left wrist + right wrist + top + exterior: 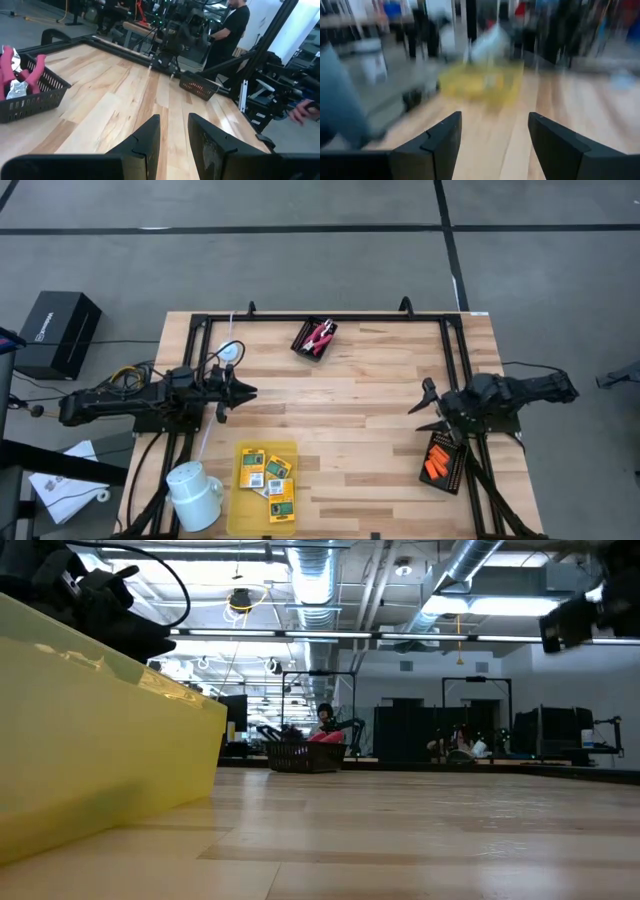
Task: Pick & Place School Supplies
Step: Return to Home Position
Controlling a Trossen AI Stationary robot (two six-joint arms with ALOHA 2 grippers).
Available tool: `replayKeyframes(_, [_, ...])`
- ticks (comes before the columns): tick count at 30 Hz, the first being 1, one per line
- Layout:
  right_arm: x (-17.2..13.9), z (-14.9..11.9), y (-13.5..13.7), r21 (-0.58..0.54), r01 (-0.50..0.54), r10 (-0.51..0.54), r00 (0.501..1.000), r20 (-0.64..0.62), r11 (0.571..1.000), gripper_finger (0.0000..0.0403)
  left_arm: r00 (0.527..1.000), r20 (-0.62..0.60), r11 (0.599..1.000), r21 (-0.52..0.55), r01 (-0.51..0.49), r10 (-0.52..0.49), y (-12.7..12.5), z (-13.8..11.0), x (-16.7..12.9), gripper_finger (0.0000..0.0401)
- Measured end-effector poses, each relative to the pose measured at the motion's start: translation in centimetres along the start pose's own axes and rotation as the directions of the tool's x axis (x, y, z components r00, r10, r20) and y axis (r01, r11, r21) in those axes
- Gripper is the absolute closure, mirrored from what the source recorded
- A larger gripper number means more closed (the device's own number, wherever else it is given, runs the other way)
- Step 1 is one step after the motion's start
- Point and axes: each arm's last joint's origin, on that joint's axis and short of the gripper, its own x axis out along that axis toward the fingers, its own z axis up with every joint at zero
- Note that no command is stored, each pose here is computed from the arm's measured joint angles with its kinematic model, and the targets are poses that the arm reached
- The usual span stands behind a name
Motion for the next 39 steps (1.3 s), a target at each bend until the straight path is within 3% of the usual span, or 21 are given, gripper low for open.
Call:
replayKeyframes(3, [0.1,1.3,0.0,-0.041,0.007,0.001,0.982,0.19,0.999,0.0182,1.0,0.004,1.0,0.001,0.002,-0.002,0.0,0.0,0.0,0.0306])
replayKeyframes(6, [0.2,1.5,0.0,-0.056,0.011,0.005,0.96,0.279,0.998,0.0182,1.0,0.006,1.0,0.001,0.002,-0.002,0.0,0.1,0.0,0.0306])
replayKeyframes(13, [1.0,-0.9,-0.2,-0.023,0.002,0.002,0.99,0.143,1.0,0.0182,1.0,0.012,1.0,0.002,0.004,-0.004,0.0,0.1,0.0,0.0306])
replayKeyframes(16, [0.9,-0.8,-0.2,-0.072,0.016,-0.003,0.986,0.167,0.997,0.0182,1.0,0.012,1.0,0.002,0.004,-0.004,0.0,0.1,0.0,0.0306])
replayKeyframes(23, [0.9,-1.0,-0.8,-0.081,0.172,-0.159,0.977,0.142,0.982,0.0182,1.0,0.014,1.0,0.002,0.005,-0.005,-0.1,0.1,0.0,0.0306])
replayKeyframes(39, [1.0,-1.1,-0.6,-0.031,0.145,-0.14,0.981,0.131,0.989,0.0182,1.0,0.018,1.0,0.002,0.007,-0.007,-0.1,0.2,0.0,0.0306])
